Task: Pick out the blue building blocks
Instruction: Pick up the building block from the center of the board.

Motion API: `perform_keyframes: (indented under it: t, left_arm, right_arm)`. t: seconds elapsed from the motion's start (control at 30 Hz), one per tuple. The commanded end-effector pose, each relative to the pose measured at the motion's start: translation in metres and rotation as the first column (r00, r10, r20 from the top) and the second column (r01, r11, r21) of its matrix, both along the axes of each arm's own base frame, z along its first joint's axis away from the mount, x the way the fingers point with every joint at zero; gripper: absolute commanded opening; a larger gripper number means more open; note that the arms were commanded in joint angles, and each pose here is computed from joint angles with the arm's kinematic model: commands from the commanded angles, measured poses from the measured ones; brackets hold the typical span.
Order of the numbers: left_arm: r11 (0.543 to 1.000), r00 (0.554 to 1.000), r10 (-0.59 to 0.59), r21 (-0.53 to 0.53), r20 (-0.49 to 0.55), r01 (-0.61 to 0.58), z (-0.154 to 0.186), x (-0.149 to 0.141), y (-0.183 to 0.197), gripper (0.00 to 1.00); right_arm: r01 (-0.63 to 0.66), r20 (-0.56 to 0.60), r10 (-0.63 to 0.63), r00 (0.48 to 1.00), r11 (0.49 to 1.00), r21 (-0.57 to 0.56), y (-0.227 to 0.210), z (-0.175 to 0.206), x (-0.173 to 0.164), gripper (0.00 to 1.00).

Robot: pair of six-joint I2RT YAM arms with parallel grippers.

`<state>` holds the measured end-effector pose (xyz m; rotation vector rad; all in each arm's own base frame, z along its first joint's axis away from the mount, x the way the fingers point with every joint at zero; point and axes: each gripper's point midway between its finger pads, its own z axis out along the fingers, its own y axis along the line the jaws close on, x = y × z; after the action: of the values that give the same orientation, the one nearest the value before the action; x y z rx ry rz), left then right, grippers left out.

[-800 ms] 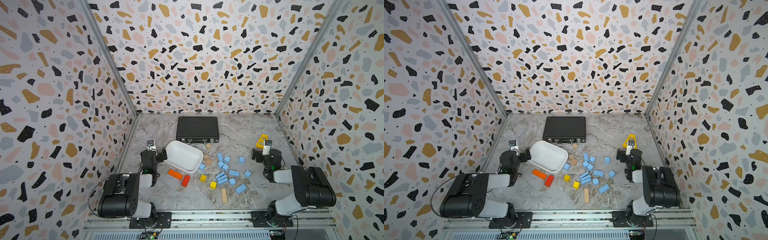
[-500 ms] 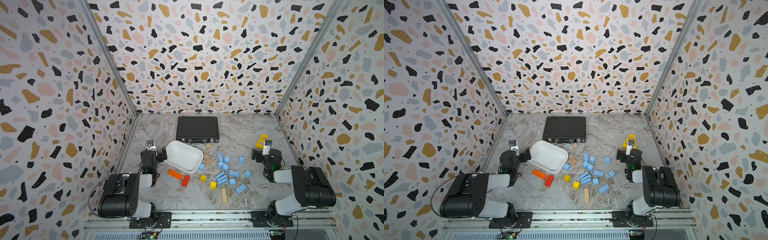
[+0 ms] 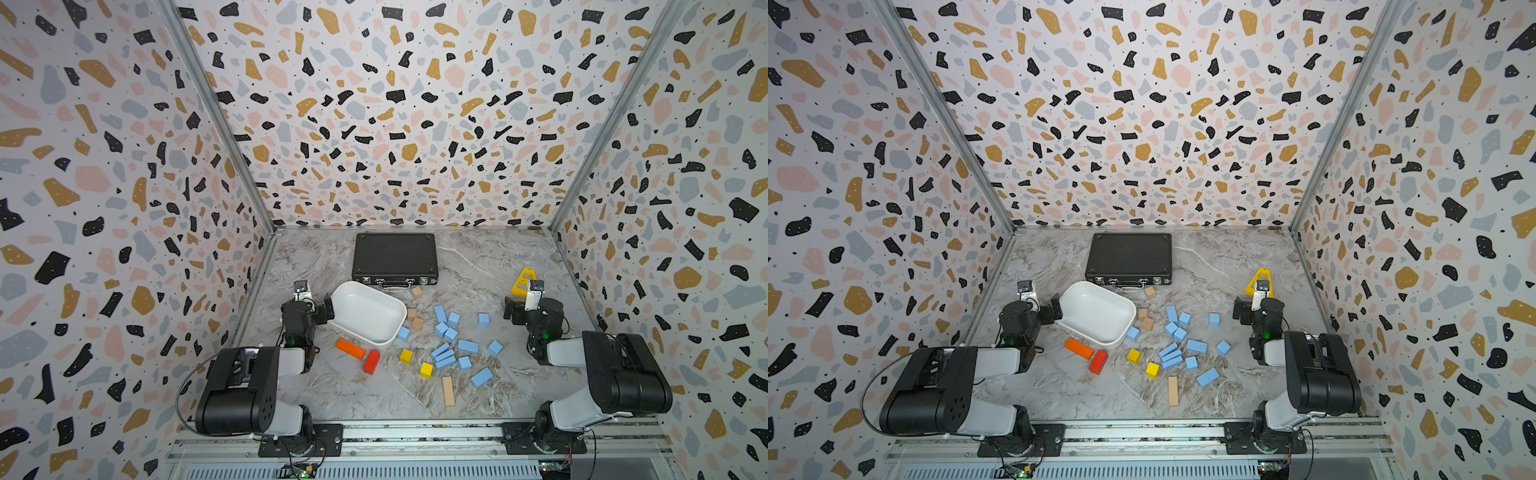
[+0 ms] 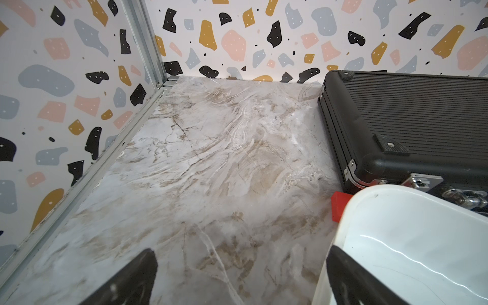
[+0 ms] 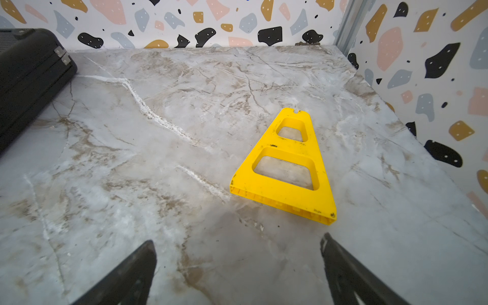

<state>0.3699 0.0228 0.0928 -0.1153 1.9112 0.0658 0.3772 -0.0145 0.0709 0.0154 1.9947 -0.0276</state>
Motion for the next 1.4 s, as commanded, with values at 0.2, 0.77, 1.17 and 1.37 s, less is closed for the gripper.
perform_keyframes:
  t: [0.2,0.77,1.17,1.37]
  left_arm:
    - [0.998,0.998,-0.070,0.003,0.004,0.070,0.018,0.010,-0.013,1.00]
    - [0.967,0.921,-0.256,-0.061,-0.294,0.249,0.089,0.020,-0.026,1.00]
    - [0.906,0.820,-0.420,-0.221,-0.389,0.360,0.077,-0.024,-0.059,0.90]
    - [0.912,0.809,-0.409,-0.213,-0.421,0.350,0.052,-0.033,-0.056,0.90]
  right_arm:
    - [0.012,0.070,-0.012,0.998,1.000,0.002,-0.002,0.025,0.002,1.00]
    - [0.088,-0.394,0.009,0.919,0.970,0.228,0.018,0.072,-0.026,1.00]
    - [-0.032,-0.735,0.147,0.662,0.985,0.168,0.067,0.065,-0.065,0.91]
    - [-0.081,-0.796,0.147,0.587,0.989,0.123,0.090,0.049,-0.072,0.78]
